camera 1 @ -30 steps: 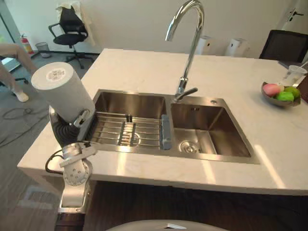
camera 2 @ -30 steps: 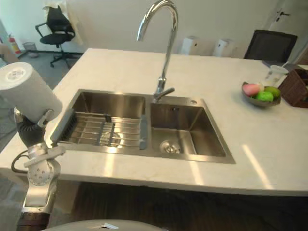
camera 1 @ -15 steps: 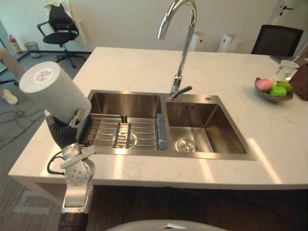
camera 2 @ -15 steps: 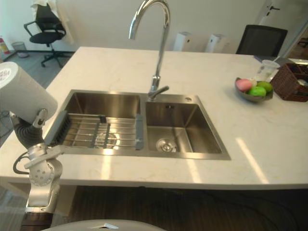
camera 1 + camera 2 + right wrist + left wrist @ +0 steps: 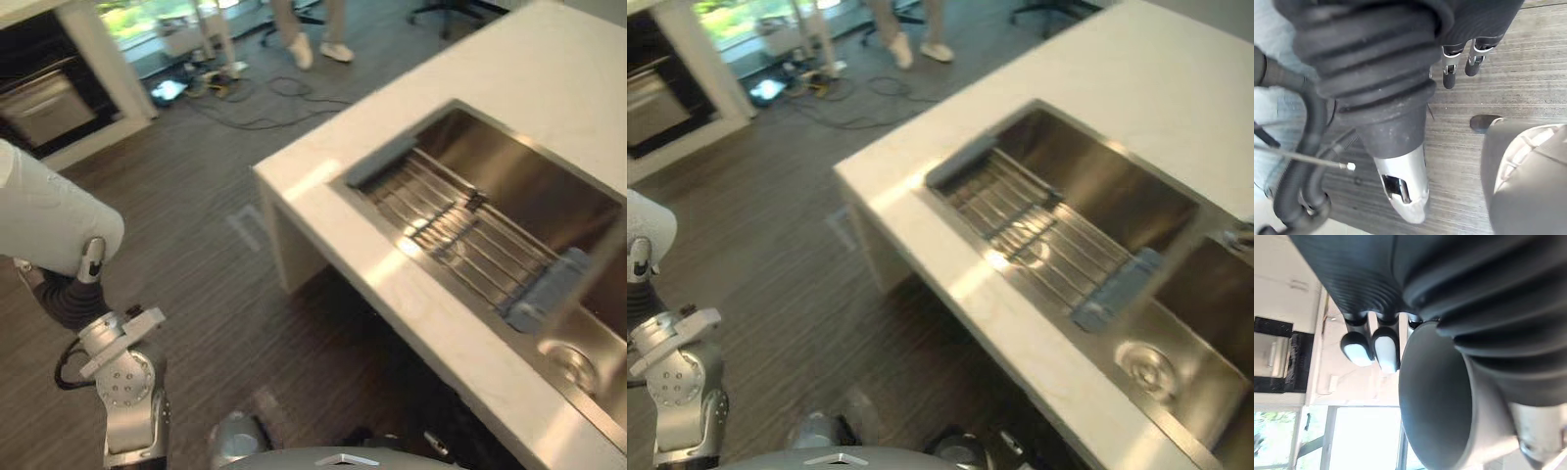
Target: Walk over to the sink, pick up the cup, carry it to the dishwasher, place the cup inside the dishwasher, then close the dishwasher door
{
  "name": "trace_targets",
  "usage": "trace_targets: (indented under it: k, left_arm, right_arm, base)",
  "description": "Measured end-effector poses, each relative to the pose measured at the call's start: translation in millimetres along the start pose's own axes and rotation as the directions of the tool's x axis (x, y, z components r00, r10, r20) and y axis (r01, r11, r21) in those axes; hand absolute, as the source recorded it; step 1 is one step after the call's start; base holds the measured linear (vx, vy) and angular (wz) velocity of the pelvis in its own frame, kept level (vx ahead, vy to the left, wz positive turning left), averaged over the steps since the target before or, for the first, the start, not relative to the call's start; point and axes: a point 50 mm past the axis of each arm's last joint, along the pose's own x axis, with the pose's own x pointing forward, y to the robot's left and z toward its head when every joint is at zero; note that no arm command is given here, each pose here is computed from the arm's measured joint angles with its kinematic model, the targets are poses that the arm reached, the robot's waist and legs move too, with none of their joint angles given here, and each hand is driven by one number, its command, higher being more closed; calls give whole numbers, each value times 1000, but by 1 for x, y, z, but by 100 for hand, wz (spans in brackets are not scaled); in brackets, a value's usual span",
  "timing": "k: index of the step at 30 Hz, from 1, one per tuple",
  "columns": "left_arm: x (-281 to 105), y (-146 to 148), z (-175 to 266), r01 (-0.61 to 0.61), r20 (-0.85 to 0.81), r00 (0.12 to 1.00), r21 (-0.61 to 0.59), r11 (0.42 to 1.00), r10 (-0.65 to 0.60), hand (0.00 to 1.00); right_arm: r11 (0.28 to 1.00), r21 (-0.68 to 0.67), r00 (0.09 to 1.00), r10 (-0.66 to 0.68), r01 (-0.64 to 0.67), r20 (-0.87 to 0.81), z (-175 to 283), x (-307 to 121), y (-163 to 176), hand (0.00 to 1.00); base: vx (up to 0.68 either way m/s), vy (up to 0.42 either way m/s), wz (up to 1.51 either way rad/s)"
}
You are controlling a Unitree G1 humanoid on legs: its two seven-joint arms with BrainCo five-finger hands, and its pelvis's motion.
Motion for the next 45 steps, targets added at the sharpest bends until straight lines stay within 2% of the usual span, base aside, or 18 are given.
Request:
trace_targets:
  k: [3, 7, 11, 16, 18, 23, 27, 30, 34, 38, 40, 42, 45]
  left_arm:
    - [5, -6, 4, 28, 21, 999, -82, 996, -27, 100]
    - [-17, -23, -6, 123, -91, 986, -178, 976, -141, 100]
    - [-23, -37, -8, 182, -99, 973, -223, 958, -208, 100]
    - [-61, -78, -32, 307, -246, 886, -324, 895, -393, 100]
    - [-73, -84, -38, 318, -287, 862, -333, 888, -417, 100]
    - [-71, -93, -39, 364, -265, 852, -320, 875, -451, 100]
    - [-67, -119, -23, 432, -168, 833, -397, 810, -527, 100]
    - [-65, -117, -17, 426, -155, 844, -389, 817, -514, 100]
    - [-62, -110, -1, 375, -130, 877, -413, 830, -462, 100]
    - [-51, -95, -10, 344, -150, 896, -365, 865, -419, 100]
    - [-46, -87, -11, 349, -144, 900, -332, 877, -412, 100]
    - [-47, -86, -11, 375, -142, 888, -325, 868, -437, 100]
    - [-49, -90, -10, 395, -133, 878, -340, 853, -460, 100]
  right_arm:
    - [999, 38, 999, 18, -16, -50, -23, -3, 9, 0]
    - [1000, 6, 998, 22, -22, -64, -20, -2, 9, 0]
    - [999, -22, 998, 49, -50, -34, -8, 0, 11, 0]
    - [994, 70, 991, 86, -79, -99, -43, -7, 23, 0]
    - [994, 84, 991, 83, -74, -101, -46, -8, 21, 0]
    - [994, 64, 993, 89, -84, -71, -46, -10, 21, 0]
    - [997, 54, 989, 57, -50, -133, -70, -22, 5, 0]
    - [997, 54, 986, 58, -50, -155, -78, -23, 10, 0]
    - [996, -55, 983, 57, -68, -175, -73, -22, 10, 0]
    - [997, -56, 983, 40, -51, -177, -70, -19, 8, 0]
    - [995, -70, 989, 56, -66, -136, -54, -12, 14, 0]
    - [987, -132, 992, 74, -87, -104, -39, -7, 15, 0]
    - [984, -138, 990, 103, -116, -101, -37, -5, 22, 0]
  base:
    - [-144, 61, 252]
    - [-66, 84, 167]
    - [32, -39, 108]
    - [-3, -124, 165]
    - [65, -85, 99]
    - [-20, -99, 4]
    - [-21, -66, 57]
    - [23, -23, 22]
    - [23, 35, 34]
    - [27, 41, 57]
    - [13, 56, 5]
    - [66, 170, -16]
    - [186, 130, -12]
